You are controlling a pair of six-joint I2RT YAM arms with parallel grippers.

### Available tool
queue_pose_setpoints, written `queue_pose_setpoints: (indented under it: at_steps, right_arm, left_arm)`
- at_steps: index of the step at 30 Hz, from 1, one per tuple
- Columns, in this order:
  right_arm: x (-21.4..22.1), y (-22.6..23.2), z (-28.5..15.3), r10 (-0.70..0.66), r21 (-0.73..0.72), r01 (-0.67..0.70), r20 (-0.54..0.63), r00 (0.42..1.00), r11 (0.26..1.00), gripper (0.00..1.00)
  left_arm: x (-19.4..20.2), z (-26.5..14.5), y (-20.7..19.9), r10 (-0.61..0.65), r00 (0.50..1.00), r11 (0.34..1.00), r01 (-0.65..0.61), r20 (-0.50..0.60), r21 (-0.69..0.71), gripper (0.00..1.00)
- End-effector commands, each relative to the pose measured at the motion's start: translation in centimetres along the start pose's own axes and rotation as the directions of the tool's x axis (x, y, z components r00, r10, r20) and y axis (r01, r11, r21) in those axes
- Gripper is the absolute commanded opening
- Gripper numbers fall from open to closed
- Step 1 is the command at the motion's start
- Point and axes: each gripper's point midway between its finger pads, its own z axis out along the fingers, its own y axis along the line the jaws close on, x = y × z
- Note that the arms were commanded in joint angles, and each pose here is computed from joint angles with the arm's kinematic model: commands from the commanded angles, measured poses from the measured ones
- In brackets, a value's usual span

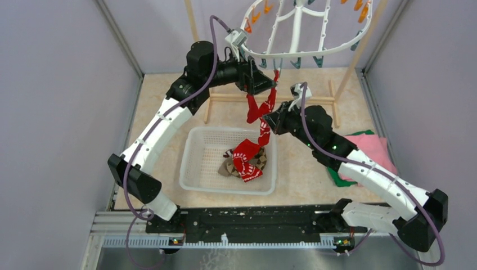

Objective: Remove the socks clipped to the hanger

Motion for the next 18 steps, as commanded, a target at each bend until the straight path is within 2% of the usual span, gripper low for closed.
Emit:
queue_pose_setpoints:
  at_steps: [1, 5, 9, 12, 18]
  right_arm:
    - [-3.6, 2.8, 0.9, 0.018, -0.094, -0.010, 0.084, 0.996, 0.996, 0.04]
    - [-3.5, 2.8, 0.8, 0.028, -0.098, -0.020, 0.082, 0.996, 0.995, 0.04]
    - [-3.8, 3.5, -0.6, 0.049, -0.142, -0.035, 0.099, 0.994, 0.989, 0.05]
    - [-3.9, 3.7, -1.9, 0.078, -0.162, -0.059, 0.111, 0.991, 0.985, 0.06]
    - [-2.7, 3.9, -2.5, 0.131, -0.208, -0.113, 0.075, 0.989, 0.972, 0.07]
  left_arm:
    - [-2.7, 0.6, -0.8, 0.044, 0.996, 0.999, -0.043, 0.077, -0.012, 0.99]
    - [-0.7, 0.0, -0.2, 0.053, 0.998, 0.998, -0.051, 0.036, -0.037, 0.99]
    - [2.8, -1.6, 0.4, 0.028, 0.999, 0.998, -0.030, -0.038, -0.046, 0.99]
    - [3.9, -2.7, 0.5, 0.032, 0.998, 0.999, -0.035, -0.059, -0.038, 0.99]
    - [4.9, -2.9, -1.2, -0.021, 0.995, 0.997, 0.028, -0.101, 0.075, 0.97]
